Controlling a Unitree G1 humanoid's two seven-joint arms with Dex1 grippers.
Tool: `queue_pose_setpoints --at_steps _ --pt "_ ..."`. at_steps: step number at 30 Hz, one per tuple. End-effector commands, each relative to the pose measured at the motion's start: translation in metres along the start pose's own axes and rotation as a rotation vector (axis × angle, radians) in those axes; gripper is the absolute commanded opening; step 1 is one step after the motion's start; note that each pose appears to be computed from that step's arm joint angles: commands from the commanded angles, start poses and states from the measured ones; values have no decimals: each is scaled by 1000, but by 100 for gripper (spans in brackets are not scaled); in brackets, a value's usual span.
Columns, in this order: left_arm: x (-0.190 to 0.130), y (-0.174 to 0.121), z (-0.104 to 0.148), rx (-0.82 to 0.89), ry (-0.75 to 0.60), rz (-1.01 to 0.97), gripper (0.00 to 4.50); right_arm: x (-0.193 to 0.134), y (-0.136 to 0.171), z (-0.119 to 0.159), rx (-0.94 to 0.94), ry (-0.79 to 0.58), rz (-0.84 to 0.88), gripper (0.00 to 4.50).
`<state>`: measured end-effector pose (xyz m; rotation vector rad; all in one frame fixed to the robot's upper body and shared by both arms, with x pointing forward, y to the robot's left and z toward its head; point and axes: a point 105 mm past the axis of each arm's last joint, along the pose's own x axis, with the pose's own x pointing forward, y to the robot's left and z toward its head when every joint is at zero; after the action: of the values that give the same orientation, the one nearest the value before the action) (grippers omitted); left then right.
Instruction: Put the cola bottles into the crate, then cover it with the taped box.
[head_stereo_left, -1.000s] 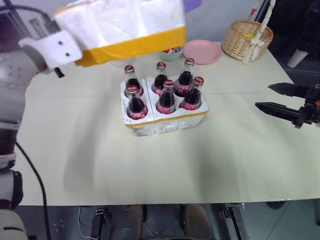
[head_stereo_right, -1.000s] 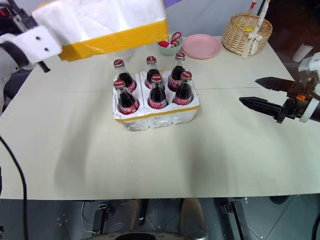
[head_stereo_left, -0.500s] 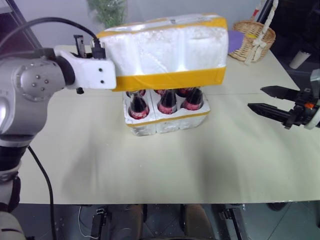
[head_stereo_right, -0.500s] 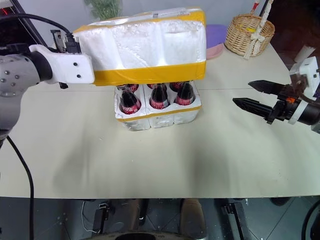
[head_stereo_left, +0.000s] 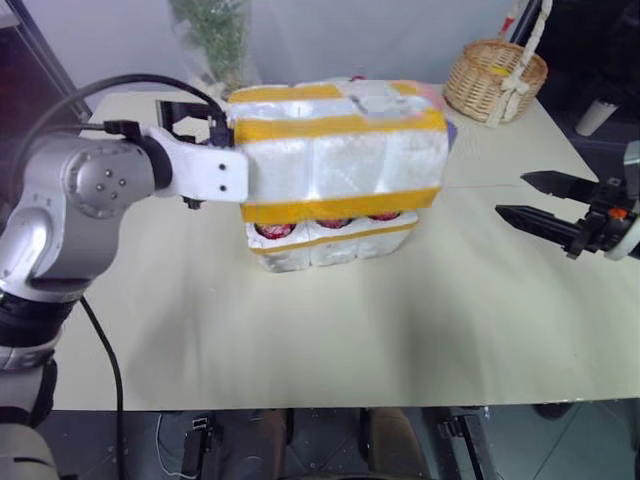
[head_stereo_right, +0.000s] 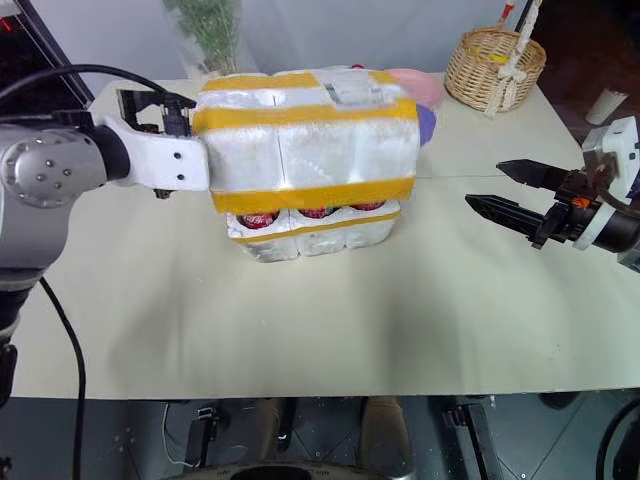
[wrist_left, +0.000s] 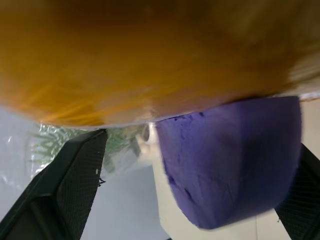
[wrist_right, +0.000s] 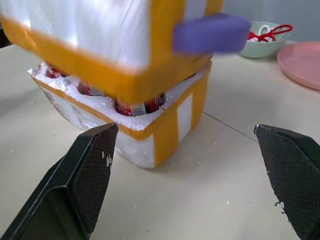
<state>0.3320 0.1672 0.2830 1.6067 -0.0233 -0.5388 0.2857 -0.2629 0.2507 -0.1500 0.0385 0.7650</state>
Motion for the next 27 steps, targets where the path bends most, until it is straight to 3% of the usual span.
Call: queue_pose_setpoints --at_steps 1,6,9,14,19,23,27 --pt "-20 12 -7 -48 14 35 440 -3 -1 10 -35 -40 -8 450" --pt "-43 -6 -33 -284 40 -94 440 -5 -4 10 -42 -31 -2 450" --pt "-57 -30 -28 -605 -127 -262 440 -6 -6 9 -49 -19 3 450" --pt "-87 -58 -39 -929 -409 -485 440 -9 -5 9 -66 19 44 450" --pt "-91 -42 -55 -1195 -555 -497 440 -7 5 17 -95 49 151 450" --pt "-96 -11 -59 -1294 -676 -455 440 -2 15 29 -123 40 226 450" --pt "-87 -10 -68 -1273 -598 -427 440 3 19 32 -126 32 253 450"
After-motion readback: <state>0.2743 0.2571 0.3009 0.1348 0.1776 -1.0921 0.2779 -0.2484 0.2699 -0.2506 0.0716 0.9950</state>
